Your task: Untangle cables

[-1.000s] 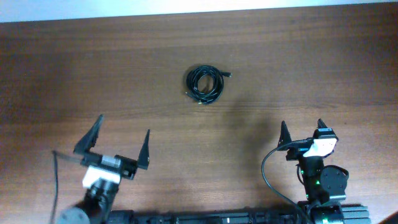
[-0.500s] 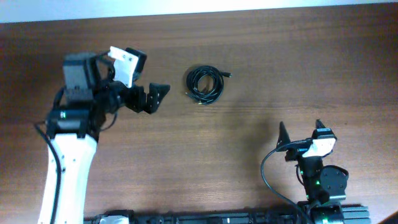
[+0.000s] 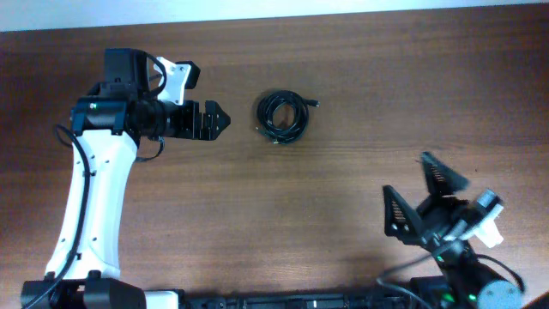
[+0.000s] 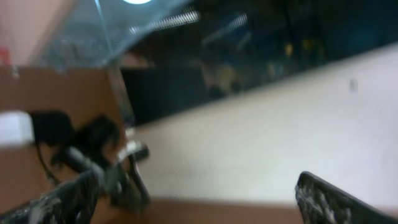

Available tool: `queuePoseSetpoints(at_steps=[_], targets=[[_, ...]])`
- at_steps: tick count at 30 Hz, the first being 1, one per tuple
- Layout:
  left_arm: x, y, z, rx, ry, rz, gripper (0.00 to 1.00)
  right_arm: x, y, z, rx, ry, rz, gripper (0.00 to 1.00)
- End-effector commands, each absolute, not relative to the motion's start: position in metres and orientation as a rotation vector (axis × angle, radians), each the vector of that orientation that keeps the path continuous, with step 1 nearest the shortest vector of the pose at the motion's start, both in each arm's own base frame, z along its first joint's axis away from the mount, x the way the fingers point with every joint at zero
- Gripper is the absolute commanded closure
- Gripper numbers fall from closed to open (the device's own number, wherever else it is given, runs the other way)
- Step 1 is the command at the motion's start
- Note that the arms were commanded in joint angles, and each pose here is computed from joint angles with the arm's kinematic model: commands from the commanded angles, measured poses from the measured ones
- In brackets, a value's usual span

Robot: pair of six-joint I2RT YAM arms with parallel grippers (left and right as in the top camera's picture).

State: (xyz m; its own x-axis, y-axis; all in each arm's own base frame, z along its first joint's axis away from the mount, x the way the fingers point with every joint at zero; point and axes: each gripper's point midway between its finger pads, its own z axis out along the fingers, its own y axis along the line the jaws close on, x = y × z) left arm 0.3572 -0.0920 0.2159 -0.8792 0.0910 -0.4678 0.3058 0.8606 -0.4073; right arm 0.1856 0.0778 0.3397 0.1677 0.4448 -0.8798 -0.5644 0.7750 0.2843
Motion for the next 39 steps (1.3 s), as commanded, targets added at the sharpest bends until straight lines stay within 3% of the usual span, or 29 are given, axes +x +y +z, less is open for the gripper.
queuePoseSetpoints(at_steps=[1,6,11,14,16,18,22,26,29,39], targets=[[0.357,-0.095,0.222,0.228,2.595,-0.71,0.01,0.177,0.067,0.409,-0.182,1.271,0.474,0.02],[0.367,-0.102,0.229,0.115,2.569,-0.779,0.0,0.232,0.07,0.417,-0.134,1.795,0.5,0.02],[0.376,-0.133,0.199,0.202,2.629,-0.797,0.01,0.284,0.138,0.394,-0.311,2.075,1.078,0.02],[0.388,-0.138,0.166,0.183,2.7,-0.746,0.01,0.338,0.156,0.314,-0.228,2.332,1.136,0.03],[0.391,-0.135,0.143,0.165,2.761,-0.712,0.01,0.363,0.146,0.229,-0.007,2.644,0.837,0.05],[0.393,-0.129,0.123,0.142,2.818,-0.659,0.01,0.375,0.145,0.169,0.022,2.842,0.613,0.06],[0.395,-0.121,0.098,0.117,2.882,-0.579,0.02,0.426,0.159,0.117,0.094,2.836,0.623,0.14],[0.396,-0.117,0.094,0.112,2.891,-0.543,0.01,0.442,0.197,0.067,0.047,2.85,0.747,0.22],[0.396,-0.117,0.094,0.112,2.89,-0.543,0.01,0.452,0.219,0.059,-0.024,2.795,0.786,0.25],[0.396,-0.118,0.094,0.114,2.891,-0.544,0.01,0.451,0.234,0.035,-0.086,2.803,0.581,0.54]])
